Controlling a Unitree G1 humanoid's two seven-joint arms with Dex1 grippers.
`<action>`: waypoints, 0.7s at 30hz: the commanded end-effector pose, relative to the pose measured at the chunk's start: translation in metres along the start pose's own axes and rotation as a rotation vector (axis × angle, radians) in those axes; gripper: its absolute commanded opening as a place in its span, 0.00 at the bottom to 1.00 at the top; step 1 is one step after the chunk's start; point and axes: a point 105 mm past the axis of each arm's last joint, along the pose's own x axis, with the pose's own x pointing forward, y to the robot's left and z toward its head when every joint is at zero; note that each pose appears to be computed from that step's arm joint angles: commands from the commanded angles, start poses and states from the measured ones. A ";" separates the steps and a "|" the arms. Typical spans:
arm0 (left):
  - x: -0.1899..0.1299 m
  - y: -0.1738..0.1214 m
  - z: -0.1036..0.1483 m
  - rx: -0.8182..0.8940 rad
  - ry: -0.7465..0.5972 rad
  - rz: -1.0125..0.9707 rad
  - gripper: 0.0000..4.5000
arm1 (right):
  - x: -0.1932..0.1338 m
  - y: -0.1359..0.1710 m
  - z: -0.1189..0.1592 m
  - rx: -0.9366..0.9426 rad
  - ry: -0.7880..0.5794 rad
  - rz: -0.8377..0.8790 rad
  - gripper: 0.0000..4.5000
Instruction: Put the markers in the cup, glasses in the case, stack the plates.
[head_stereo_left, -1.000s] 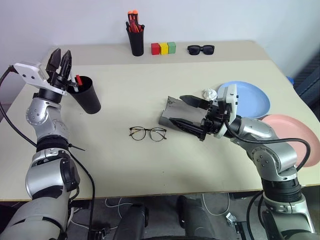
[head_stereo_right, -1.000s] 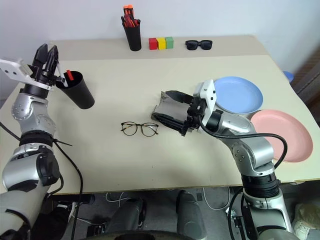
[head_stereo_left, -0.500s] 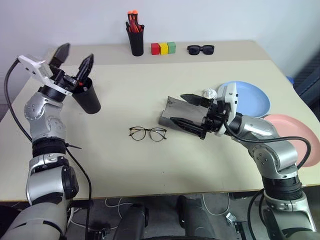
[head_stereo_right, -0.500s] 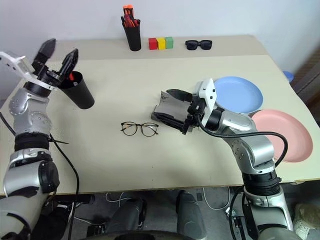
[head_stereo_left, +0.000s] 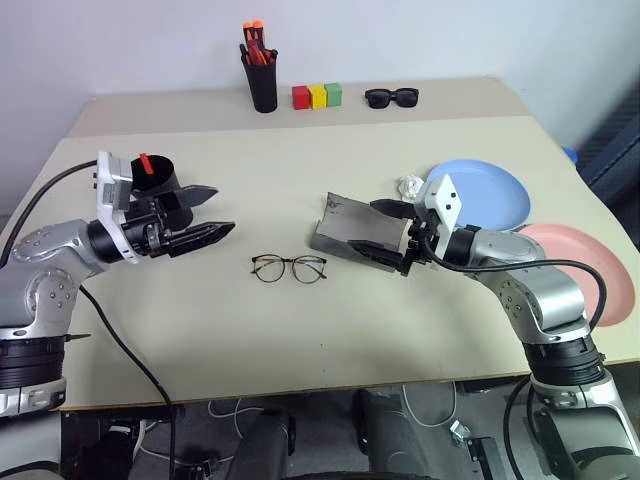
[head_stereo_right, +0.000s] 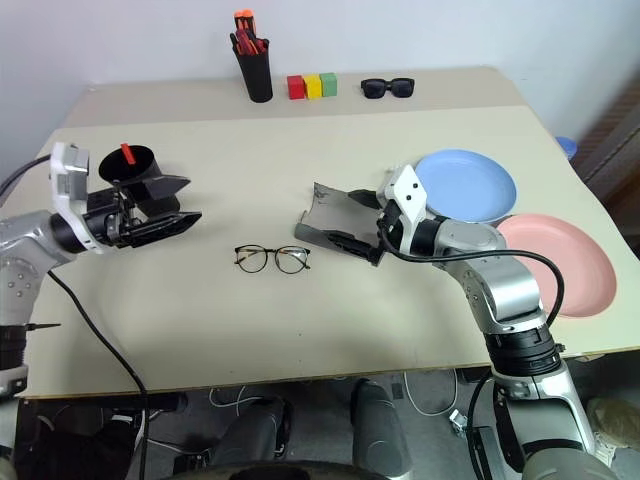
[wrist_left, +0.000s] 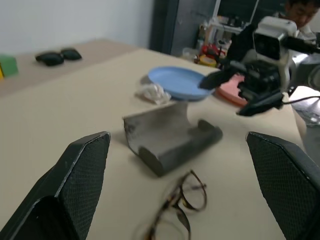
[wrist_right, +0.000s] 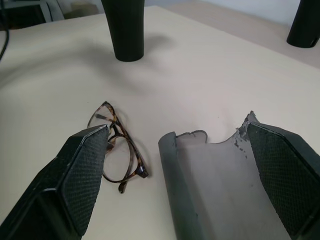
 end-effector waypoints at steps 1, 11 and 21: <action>-0.005 0.004 0.010 0.093 0.026 0.029 0.99 | 0.004 -0.006 -0.006 -0.010 0.076 -0.026 1.00; -0.007 0.004 0.006 0.058 0.030 0.036 0.99 | 0.014 -0.006 0.005 0.038 0.021 -0.014 1.00; 0.045 -0.002 -0.004 0.063 0.007 -0.045 0.99 | -0.001 -0.012 0.036 0.032 -0.178 -0.026 1.00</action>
